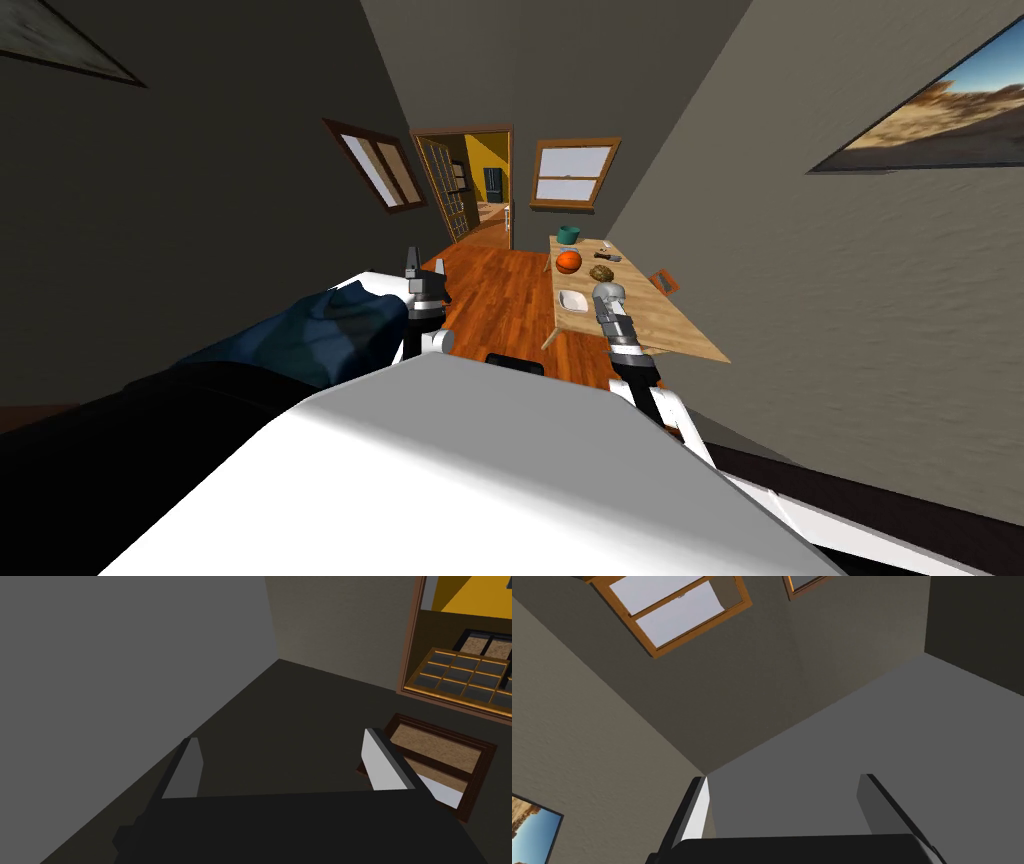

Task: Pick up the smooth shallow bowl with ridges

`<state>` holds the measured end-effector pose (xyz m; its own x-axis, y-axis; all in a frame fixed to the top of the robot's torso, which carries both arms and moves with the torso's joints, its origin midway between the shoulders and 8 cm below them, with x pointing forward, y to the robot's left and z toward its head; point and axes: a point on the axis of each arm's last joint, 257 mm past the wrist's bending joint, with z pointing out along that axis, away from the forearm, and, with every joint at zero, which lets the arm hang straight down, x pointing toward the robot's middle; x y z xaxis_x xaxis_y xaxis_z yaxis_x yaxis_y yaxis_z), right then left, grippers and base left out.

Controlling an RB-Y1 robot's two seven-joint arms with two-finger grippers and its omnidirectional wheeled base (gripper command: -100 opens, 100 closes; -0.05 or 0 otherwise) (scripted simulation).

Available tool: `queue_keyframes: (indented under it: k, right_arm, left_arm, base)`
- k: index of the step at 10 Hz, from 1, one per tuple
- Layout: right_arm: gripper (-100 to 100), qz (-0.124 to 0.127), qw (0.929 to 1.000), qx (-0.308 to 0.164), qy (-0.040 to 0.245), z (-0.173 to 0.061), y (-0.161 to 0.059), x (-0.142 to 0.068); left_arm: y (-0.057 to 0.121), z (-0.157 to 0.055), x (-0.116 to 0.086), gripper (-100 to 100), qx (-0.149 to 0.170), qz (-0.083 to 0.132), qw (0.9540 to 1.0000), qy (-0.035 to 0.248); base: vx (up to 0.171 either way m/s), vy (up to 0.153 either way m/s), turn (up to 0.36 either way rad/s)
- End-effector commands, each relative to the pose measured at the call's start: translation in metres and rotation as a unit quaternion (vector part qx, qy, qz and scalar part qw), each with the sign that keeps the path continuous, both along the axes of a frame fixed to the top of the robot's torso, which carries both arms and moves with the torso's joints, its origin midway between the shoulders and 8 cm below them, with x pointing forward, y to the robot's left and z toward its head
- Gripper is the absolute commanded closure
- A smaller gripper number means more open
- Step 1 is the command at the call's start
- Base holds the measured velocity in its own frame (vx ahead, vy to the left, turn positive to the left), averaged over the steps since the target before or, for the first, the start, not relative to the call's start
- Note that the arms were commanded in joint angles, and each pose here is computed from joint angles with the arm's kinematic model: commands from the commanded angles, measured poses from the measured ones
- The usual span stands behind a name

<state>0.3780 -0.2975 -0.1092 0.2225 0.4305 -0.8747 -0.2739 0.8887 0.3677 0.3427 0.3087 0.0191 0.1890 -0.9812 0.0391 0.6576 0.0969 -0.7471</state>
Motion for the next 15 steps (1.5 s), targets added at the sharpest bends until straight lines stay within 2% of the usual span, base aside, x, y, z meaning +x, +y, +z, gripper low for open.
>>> queue_keyframes:
  k: [1, 2, 3, 5, 6, 7, 8, 9, 10, 12, 13, 14, 15]
  right_arm:
    - [-100, -0.031, 0.9974, -0.05, 0.042, -0.033, -0.015, -0.002]
    - [-100, -0.033, 0.9967, -0.061, 0.042, -0.034, -0.014, -0.002]
    - [-100, -0.05, 0.9915, -0.098, 0.069, -0.056, -0.025, -0.004]
    - [-100, -0.079, 0.975, -0.167, 0.124, -0.099, -0.047, -0.013]
    - [-100, -0.08, 0.9728, -0.179, 0.123, -0.1, -0.047, -0.013]
    - [-100, -0.091, 0.9604, -0.216, 0.15, -0.121, -0.058, -0.02]
    - [-100, -0.092, 0.9593, -0.221, 0.15, -0.122, -0.058, -0.02]
    - [-100, -0.101, 0.9435, -0.262, 0.176, -0.143, -0.069, -0.028]
    - [-100, -0.101, 0.943, -0.263, 0.176, -0.143, -0.069, -0.028]
    - [-100, -0.112, 0.9065, -0.338, 0.227, -0.182, -0.09, -0.049]
    - [-100, -0.112, 0.9027, -0.349, 0.226, -0.182, -0.089, -0.049]
    - [-100, -0.114, 0.8798, -0.389, 0.249, -0.2, -0.099, -0.06]
    - [-100, -0.113, 0.879, -0.391, 0.248, -0.2, -0.099, -0.06]
  left_arm:
    - [0.0, 0.0, 0.0, 0, 0.0, 0.0, 1.0, 0.0]
    - [0.0, 0.0, 0.0, 0, 0.0, 0.0, 1.0, 0.0]
    - [0.0, 0.0, 0.0, 0, 0.0, 0.0, 1.0, 0.0]
    - [0.0, 0.0, 0.0, 0, 0.0, 0.0, 1.0, 0.0]
    - [0.0, 0.0, 0.0, 0, 0.0, 0.0, 1.0, 0.0]
    - [0.0, 0.0, 0.0, 0, 0.0, 0.0, 1.0, 0.0]
    - [0.0, 0.0, 0.0, 0, 0.0, 0.0, 1.0, 0.0]
    - [0.0, 0.0, 0.0, 0, 0.0, 0.0, 1.0, 0.0]
    - [0.0, 0.0, 0.0, 0, 0.0, 0.0, 1.0, 0.0]
    - [0.0, 0.0, 0.0, 0, 0.0, 0.0, 1.0, 0.0]
    - [0.0, 0.0, 0.0, 0, 0.0, 0.0, 1.0, 0.0]
    - [0.0, 0.0, 0.0, 0, 0.0, 0.0, 1.0, 0.0]
    - [0.0, 0.0, 0.0, 0, 0.0, 0.0, 1.0, 0.0]
  base:
    - [-0.005, 0.039, 0.178]
    - [0.008, 0.024, 0.059]
    - [0.02, 0.02, 0.124]
    - [0.048, 0.028, 0.202]
    - [0.041, 0.018, 0.046]
    - [0.049, 0.014, 0.097]
    - [0.039, 0.008, 0.06]
    - [0.048, 0.007, 0.112]
    - [0.044, 0.007, 0.07]
    - [0.087, 0.013, 0.149]
    - [0.088, -0.007, 0.057]
    - [0.082, -0.002, 0.113]
    - [0.064, 0.0, 0.062]
